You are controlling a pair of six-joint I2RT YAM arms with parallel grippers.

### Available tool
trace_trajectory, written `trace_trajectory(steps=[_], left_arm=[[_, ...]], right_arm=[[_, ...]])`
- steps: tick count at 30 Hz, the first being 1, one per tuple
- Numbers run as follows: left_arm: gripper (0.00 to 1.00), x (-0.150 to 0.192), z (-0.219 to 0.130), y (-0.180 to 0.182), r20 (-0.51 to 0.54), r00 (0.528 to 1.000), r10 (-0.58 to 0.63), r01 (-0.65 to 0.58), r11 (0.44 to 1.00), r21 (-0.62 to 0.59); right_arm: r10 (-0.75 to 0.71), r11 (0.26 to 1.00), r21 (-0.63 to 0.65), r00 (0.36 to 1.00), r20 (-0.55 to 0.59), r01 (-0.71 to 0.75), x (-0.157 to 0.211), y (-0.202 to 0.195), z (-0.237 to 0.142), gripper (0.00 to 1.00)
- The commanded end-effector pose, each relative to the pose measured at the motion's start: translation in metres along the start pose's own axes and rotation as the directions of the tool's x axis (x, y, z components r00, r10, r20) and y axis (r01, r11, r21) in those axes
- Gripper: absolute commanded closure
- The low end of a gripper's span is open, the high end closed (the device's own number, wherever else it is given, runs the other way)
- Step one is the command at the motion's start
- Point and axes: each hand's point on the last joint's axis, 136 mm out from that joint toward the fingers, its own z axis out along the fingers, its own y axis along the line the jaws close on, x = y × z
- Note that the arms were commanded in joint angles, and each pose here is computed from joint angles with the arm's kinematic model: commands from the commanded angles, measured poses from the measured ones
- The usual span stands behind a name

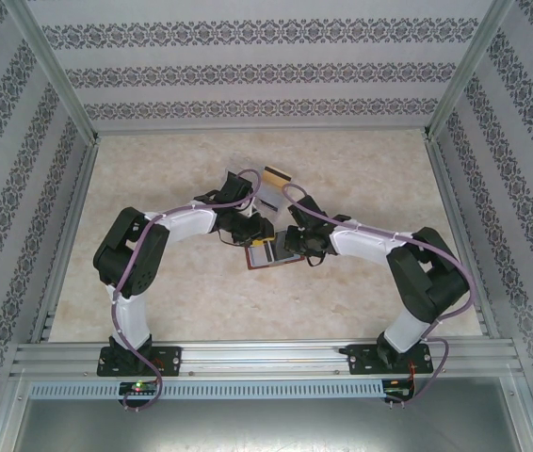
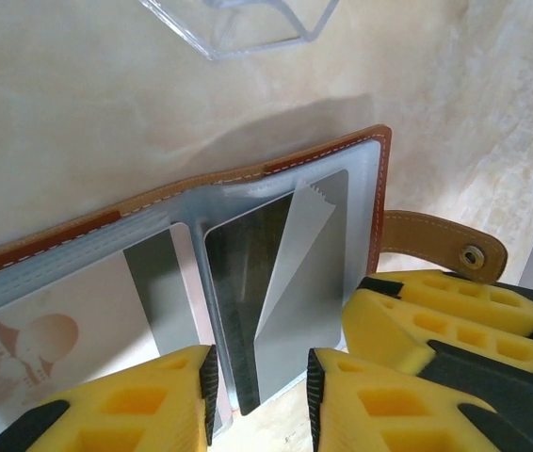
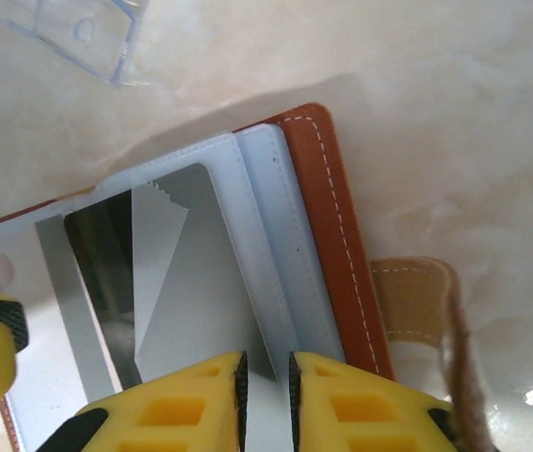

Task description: Take the credit cards out of the card holder

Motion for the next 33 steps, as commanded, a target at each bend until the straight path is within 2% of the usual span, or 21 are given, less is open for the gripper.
trace_trajectory(steps=[1,12,21,27,33], left_arm=[[0.67,0.004,0.003,0.008,-0.023,1.000,-0.012,0.012,1.000,-0.011],[0.65,0.005,0.009,0.007,-0.045,0.999,0.000,0.001,1.000,0.018],[0.65,0.003,0.013,0.013,-0.050,0.999,0.000,0.000,1.000,-0.002],[0.71,0.000,0.014,0.016,-0.040,0.999,0.033,-0.033,0.999,-0.023],[0.75,-0.001,0.020,0.013,-0.043,0.998,0.040,-0.039,0.999,0.016]], right_arm=[[-0.014,1.000,-0.011,1.000,-0.020,0.014,0.001,0.007,0.004,0.77],[0.003,1.000,-0.001,0.998,-0.065,-0.003,0.012,0.001,0.015,0.78],[0.013,1.000,0.005,0.997,-0.072,-0.013,0.015,-0.002,0.017,0.79],[0.007,1.000,-0.001,0.997,-0.079,-0.007,0.017,-0.002,0.017,0.80],[0.013,1.000,0.000,0.997,-0.078,-0.013,0.018,-0.003,0.017,0.80]])
